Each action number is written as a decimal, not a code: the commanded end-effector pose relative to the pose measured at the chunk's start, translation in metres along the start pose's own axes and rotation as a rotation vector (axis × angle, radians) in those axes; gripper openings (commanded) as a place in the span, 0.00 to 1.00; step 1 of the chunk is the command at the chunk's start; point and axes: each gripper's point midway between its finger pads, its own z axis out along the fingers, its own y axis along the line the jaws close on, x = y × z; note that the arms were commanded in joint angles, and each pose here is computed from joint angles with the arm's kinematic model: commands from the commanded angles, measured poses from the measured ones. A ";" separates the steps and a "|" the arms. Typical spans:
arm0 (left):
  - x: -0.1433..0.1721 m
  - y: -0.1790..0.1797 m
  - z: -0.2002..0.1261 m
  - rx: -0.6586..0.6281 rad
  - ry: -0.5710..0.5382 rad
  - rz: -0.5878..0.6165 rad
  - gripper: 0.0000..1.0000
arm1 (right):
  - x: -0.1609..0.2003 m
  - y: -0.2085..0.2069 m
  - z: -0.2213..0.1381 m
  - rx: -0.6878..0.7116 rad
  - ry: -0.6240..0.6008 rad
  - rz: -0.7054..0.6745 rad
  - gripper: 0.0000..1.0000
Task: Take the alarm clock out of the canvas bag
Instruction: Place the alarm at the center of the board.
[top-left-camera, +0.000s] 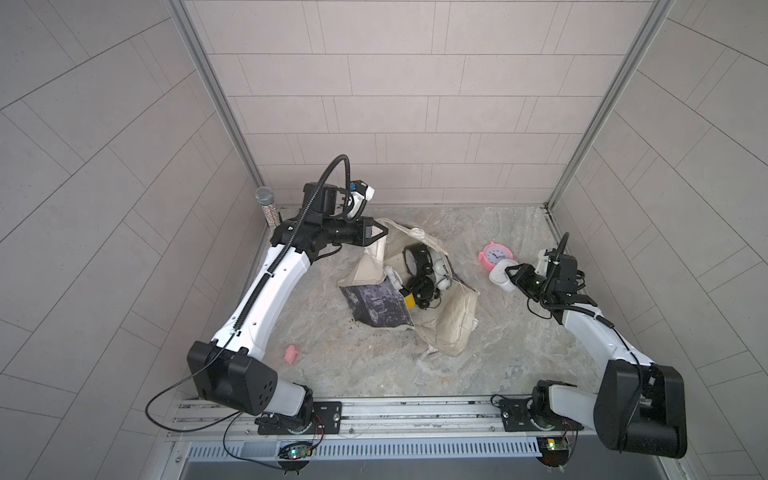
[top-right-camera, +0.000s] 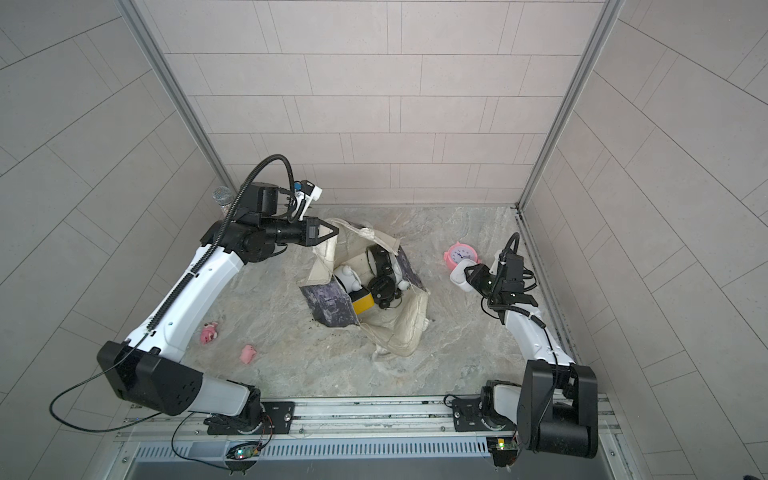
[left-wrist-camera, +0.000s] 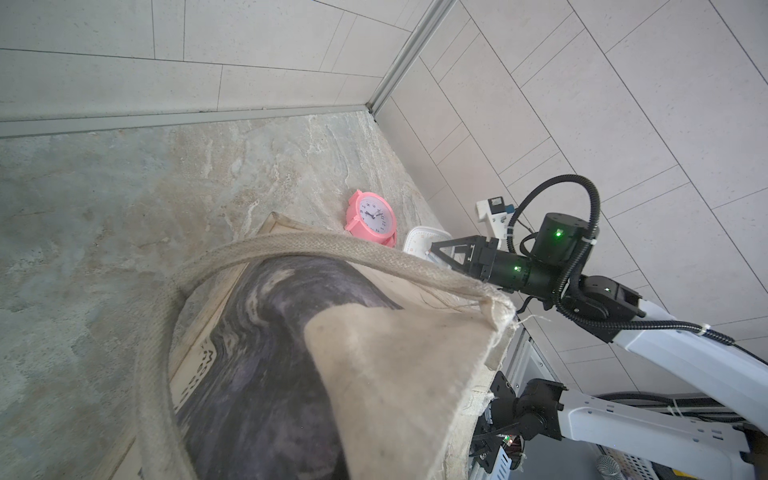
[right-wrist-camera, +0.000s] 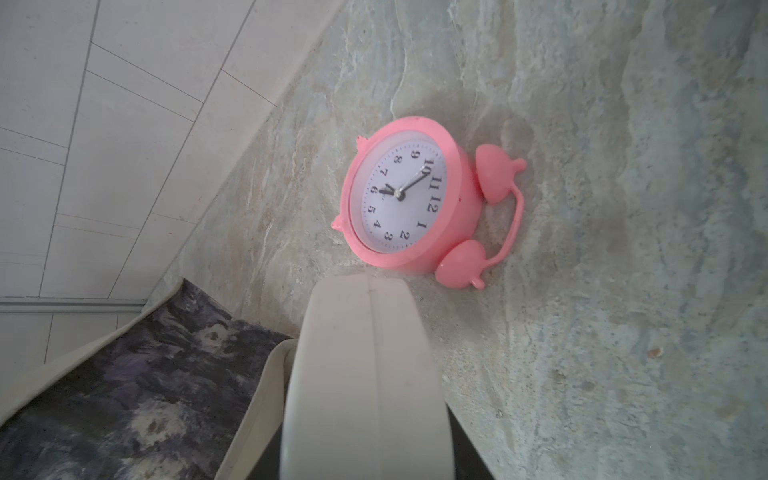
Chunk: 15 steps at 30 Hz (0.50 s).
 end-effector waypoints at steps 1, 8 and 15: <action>-0.029 -0.032 -0.022 0.074 -0.123 0.116 0.00 | -0.003 0.000 0.005 -0.027 -0.029 0.013 0.24; -0.029 -0.032 -0.019 0.082 -0.126 0.106 0.00 | 0.016 -0.022 0.017 0.026 0.027 0.028 0.24; -0.026 -0.026 -0.016 0.035 -0.111 0.106 0.00 | 0.024 -0.036 0.024 0.066 0.056 0.038 0.26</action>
